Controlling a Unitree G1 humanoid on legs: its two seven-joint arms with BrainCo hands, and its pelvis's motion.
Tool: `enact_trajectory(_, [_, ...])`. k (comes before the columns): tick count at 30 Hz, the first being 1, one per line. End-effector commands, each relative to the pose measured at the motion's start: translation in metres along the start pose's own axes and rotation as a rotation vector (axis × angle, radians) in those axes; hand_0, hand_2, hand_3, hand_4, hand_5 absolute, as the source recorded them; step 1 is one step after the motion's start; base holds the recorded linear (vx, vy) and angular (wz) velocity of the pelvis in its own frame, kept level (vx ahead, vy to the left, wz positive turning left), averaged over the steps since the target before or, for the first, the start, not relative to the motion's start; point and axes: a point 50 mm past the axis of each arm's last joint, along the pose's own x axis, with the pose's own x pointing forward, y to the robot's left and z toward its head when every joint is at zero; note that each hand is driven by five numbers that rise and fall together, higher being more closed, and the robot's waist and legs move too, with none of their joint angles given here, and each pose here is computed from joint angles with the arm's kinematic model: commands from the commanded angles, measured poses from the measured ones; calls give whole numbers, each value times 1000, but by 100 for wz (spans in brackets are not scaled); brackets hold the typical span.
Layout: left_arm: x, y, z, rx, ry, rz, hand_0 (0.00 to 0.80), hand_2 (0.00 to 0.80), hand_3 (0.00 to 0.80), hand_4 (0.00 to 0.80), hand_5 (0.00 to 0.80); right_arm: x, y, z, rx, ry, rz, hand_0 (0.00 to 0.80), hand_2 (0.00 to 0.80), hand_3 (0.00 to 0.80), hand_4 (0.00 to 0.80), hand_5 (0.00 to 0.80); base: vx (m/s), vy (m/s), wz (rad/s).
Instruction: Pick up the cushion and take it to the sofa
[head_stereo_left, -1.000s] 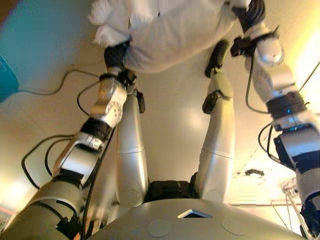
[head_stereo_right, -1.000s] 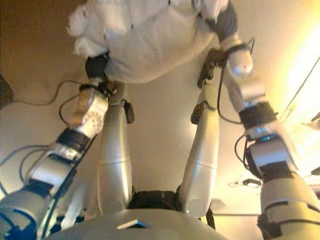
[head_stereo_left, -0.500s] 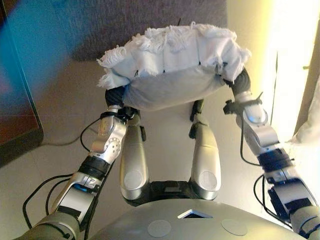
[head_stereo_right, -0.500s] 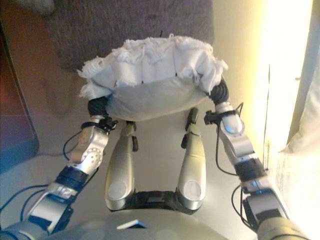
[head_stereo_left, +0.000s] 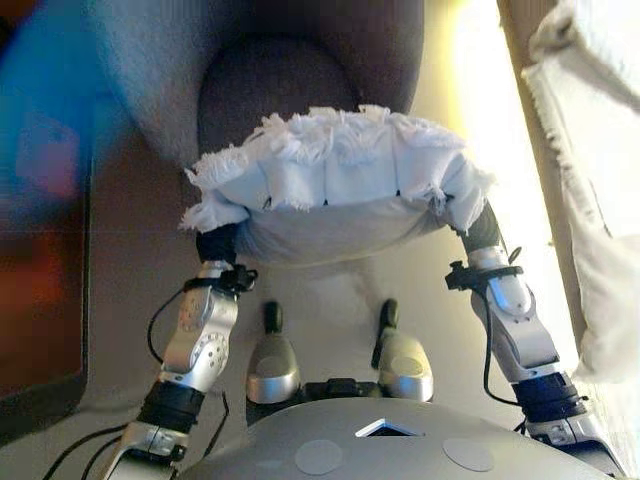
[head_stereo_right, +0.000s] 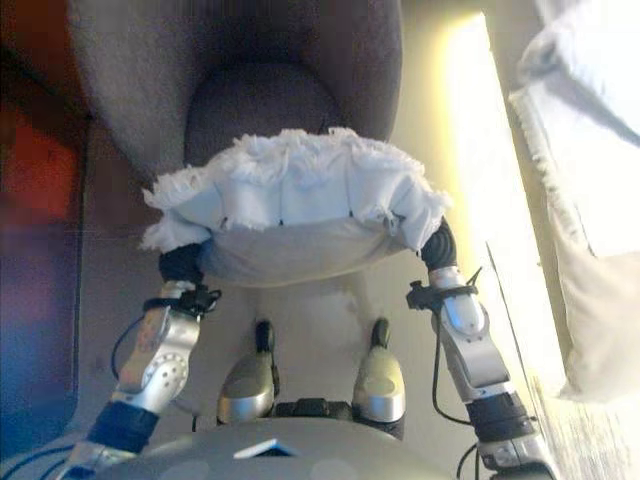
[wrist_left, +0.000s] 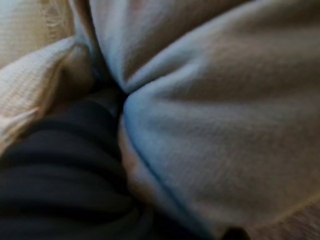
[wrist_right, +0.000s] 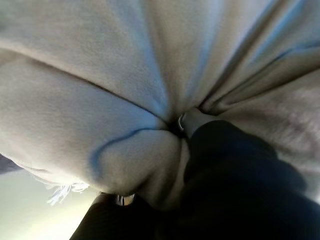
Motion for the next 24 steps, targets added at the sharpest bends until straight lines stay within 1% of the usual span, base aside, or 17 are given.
enact_trajectory(1, [4,-35,33,-58,-184,-194,800,800,800,800,800,1,19,43,11,-236,116,800,800,800,800,800,60,-33,5])
enact_trajectory(9, [4,-32,38,-28,-188,-216,800,800,800,800,800,0,20,45,14,-242,96,800,800,800,800,800,11,-73,2])
enact_trajectory(14, [8,-31,43,-22,-203,-214,800,800,800,800,800,5,24,47,22,-254,90,800,800,800,800,800,-17,-178,6])
enact_trajectory(19, [10,-28,49,-64,-236,-172,800,800,800,800,800,13,26,50,-16,-262,129,800,800,800,800,800,-36,-196,3])
enact_trajectory(22, [5,-22,50,-79,-260,-137,800,800,800,800,800,12,27,54,-29,-278,174,800,800,800,800,800,-16,-237,-14])
enact_trajectory(24, [1,-18,50,-88,-265,-118,800,800,800,800,800,11,27,54,-32,-283,190,800,800,800,800,800,37,-253,-56])
